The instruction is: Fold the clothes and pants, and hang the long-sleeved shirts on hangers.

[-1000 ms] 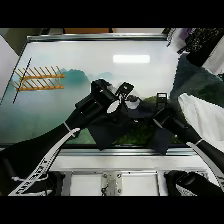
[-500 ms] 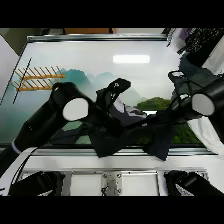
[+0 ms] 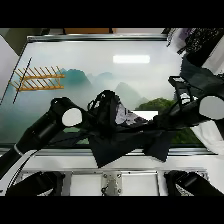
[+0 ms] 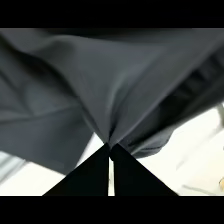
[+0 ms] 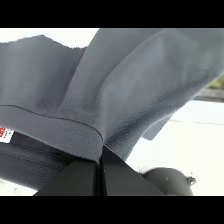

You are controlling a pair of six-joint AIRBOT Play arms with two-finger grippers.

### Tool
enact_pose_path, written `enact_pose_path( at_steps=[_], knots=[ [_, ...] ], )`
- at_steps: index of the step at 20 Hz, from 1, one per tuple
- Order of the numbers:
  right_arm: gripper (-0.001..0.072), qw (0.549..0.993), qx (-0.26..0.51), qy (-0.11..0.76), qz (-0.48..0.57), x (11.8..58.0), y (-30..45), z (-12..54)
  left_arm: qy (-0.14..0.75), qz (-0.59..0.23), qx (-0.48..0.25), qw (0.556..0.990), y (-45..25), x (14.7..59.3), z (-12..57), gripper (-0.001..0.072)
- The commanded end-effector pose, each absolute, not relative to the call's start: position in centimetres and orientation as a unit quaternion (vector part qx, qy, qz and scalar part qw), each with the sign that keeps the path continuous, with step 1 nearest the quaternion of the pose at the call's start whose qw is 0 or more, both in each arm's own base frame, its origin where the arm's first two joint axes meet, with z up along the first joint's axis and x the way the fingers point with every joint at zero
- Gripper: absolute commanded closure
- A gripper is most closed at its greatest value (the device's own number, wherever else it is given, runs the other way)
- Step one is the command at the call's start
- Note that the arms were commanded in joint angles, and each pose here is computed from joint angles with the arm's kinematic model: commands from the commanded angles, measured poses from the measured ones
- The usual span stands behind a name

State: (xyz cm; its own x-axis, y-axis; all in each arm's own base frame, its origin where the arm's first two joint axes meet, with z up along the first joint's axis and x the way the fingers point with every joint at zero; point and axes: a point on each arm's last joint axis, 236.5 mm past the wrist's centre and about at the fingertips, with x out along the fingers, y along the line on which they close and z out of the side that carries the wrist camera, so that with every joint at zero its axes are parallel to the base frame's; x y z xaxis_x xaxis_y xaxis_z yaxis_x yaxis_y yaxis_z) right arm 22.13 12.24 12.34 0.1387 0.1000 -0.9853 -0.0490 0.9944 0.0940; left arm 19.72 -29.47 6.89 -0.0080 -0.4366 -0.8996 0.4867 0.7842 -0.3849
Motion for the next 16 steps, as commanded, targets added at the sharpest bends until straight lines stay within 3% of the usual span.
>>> enact_pose_path(
  at_steps=[1, 8, 9, 10, 11, 16],
  knots=[
    [0.0697, 0.747, 0.014, 0.664, 0.032, 22.5, 12.8, 10.0, 0.652, -0.320, 0.041, 0.685, -29.6, 20.1, 3.6, 0.0694],
    [0.0696, 0.720, -0.024, 0.692, 0.046, 19.6, 14.2, 8.1, 0.661, -0.361, 0.098, 0.650, -31.4, 15.5, 3.1, 0.0684],
    [0.0695, 0.720, -0.025, 0.692, 0.047, 19.6, 14.3, 8.1, 0.663, -0.361, 0.098, 0.648, -31.3, 15.4, 3.1, 0.0443],
    [0.0694, 0.720, -0.026, 0.692, 0.047, 19.5, 14.3, 8.1, 0.662, -0.363, 0.093, 0.649, -31.4, 15.4, 3.4, 0.0055],
    [0.0694, 0.719, -0.027, 0.693, 0.047, 19.5, 14.3, 8.1, 0.656, -0.362, 0.086, 0.656, -31.3, 15.8, 3.8, -0.0003],
    [0.0694, 0.719, -0.027, 0.693, 0.047, 19.5, 14.3, 8.1, 0.604, -0.325, 0.011, 0.728, -28.0, 21.6, 7.8, -0.0003]
  ],
)
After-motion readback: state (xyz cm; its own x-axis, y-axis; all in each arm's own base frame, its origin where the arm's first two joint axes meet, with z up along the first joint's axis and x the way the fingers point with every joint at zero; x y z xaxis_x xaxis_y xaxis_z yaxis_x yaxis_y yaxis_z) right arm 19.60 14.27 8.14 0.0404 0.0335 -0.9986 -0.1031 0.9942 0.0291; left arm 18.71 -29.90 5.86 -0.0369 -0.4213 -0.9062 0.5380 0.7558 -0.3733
